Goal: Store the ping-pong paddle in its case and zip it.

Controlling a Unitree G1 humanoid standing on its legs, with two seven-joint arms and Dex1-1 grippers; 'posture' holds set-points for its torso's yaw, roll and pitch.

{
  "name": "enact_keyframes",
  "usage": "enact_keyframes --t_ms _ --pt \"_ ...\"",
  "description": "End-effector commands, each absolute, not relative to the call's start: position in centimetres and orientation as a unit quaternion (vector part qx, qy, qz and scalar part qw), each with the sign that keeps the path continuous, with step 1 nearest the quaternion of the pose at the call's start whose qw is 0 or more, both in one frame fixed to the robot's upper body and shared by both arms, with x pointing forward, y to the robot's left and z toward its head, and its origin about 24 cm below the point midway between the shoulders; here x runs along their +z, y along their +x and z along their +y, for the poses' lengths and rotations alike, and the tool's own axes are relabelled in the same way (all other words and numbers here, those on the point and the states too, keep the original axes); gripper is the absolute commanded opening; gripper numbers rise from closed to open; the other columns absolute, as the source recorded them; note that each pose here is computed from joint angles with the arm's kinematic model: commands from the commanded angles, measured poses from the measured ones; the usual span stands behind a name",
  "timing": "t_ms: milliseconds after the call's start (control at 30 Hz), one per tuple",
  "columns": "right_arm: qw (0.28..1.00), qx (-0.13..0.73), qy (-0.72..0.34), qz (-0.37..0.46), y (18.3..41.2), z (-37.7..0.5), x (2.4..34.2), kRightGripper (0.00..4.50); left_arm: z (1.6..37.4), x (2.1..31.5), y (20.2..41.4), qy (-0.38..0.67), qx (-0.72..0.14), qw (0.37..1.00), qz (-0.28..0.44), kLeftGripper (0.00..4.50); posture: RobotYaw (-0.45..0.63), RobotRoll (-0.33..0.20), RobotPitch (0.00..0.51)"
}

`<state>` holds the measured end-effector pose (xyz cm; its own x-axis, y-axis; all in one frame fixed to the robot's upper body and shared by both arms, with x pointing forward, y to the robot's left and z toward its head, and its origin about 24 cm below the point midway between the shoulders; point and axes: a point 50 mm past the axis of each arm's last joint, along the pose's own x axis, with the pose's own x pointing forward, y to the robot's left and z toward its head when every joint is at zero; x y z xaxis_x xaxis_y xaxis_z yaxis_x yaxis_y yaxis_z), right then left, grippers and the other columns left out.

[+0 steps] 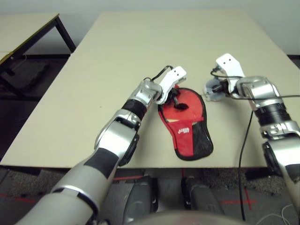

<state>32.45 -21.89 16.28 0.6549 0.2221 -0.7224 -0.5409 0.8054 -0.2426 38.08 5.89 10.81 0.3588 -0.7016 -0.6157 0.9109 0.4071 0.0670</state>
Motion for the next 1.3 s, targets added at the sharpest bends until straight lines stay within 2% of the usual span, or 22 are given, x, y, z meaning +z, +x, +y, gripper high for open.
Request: enact_keyframes --t_ms 33,367,667,767,867,1100,1200,1300 --pt "0.865 0.213 -0.233 0.390 29.5 -22.9 17.1 0.19 9.2 6.4 37.1 0.211 -0.448 0.792 0.357 4.50 -0.14 0.000 0.120" --pt "0.803 0.292 -0.262 0.449 22.6 -22.4 17.1 0.17 8.8 6.2 37.0 0.212 -0.451 0.791 0.355 4.50 -0.16 0.000 0.124" --pt "0.762 0.330 -0.253 0.496 18.6 -22.1 16.0 0.09 8.6 6.3 37.0 0.210 -0.454 0.791 0.351 4.50 -0.19 0.000 0.136" --pt "0.763 0.327 -0.249 0.498 18.4 -22.2 15.6 0.08 8.4 6.2 36.9 0.212 -0.458 0.789 0.350 4.50 -0.20 0.000 0.140" --pt "0.780 0.308 -0.250 0.484 19.4 -22.5 15.0 0.08 7.5 6.6 36.9 0.213 -0.479 0.783 0.335 4.50 -0.20 0.000 0.143" --pt "0.801 0.289 -0.261 0.454 21.8 -22.2 14.7 0.06 4.8 10.1 37.1 0.243 -0.567 0.739 0.273 4.50 -0.20 0.000 0.146" --pt "0.806 0.291 -0.263 0.443 22.7 -21.8 14.7 0.06 4.3 12.3 37.3 0.264 -0.594 0.720 0.243 4.50 -0.19 0.000 0.150" --pt "0.808 0.293 -0.262 0.438 23.2 -21.4 14.7 0.06 4.4 13.2 37.2 0.281 -0.612 0.702 0.232 4.50 -0.19 0.000 0.151"
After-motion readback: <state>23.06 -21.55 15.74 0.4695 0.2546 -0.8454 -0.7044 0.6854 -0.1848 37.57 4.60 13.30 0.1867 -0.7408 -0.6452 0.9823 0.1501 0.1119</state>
